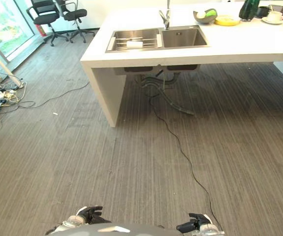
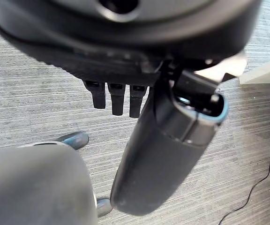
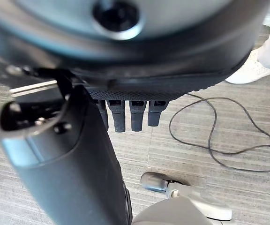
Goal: Place the dishes in the dishwasher.
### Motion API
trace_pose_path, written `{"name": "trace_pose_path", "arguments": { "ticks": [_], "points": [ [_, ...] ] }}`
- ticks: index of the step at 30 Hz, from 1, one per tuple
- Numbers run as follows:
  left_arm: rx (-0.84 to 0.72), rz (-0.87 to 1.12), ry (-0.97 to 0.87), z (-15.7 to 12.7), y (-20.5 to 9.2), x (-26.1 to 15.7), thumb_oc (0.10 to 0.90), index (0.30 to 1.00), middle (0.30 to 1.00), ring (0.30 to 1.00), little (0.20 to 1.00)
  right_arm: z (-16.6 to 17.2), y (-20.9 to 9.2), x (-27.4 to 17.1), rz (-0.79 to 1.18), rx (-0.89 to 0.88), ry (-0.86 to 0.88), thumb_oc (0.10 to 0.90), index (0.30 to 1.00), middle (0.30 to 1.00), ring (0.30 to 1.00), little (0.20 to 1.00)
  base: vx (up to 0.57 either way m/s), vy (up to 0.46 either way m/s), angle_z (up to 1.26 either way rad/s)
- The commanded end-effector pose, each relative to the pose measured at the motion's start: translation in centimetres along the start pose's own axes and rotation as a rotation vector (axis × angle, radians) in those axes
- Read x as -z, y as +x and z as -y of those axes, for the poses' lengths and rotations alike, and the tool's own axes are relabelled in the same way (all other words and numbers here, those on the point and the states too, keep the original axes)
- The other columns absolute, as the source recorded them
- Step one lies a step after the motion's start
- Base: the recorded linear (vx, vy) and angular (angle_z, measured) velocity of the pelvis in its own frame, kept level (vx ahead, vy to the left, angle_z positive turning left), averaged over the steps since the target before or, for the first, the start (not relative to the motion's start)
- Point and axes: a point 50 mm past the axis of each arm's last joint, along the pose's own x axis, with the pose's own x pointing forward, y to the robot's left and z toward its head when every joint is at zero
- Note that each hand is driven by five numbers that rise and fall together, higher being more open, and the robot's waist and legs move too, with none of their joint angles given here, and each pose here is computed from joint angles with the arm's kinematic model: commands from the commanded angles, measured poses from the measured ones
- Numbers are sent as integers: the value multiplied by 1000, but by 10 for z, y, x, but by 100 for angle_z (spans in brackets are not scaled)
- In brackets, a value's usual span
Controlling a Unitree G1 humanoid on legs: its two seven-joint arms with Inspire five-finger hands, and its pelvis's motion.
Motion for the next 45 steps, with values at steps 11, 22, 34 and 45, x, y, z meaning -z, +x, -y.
{"name": "trace_pose_path", "arguments": {
  "ticks": [11,22,34,45],
  "points": [
    [-30,64,-17,-9,3,-30,800,900,900,900,900,3,3,-31,75,9,33,800,900,900,900,900,43,8,0],
    [-47,174,9,-18,0,-56,800,900,900,900,900,4,0,-60,189,-1,8,800,900,900,900,900,12,60,1],
    [-111,597,-60,-42,-40,-139,800,900,900,900,900,28,-15,-102,389,106,-35,800,900,900,900,900,-13,117,-9],
    [-186,785,-136,-65,-67,-170,800,900,900,900,900,32,-18,-97,398,102,-53,800,900,900,900,900,282,-53,13]
  ]
}}
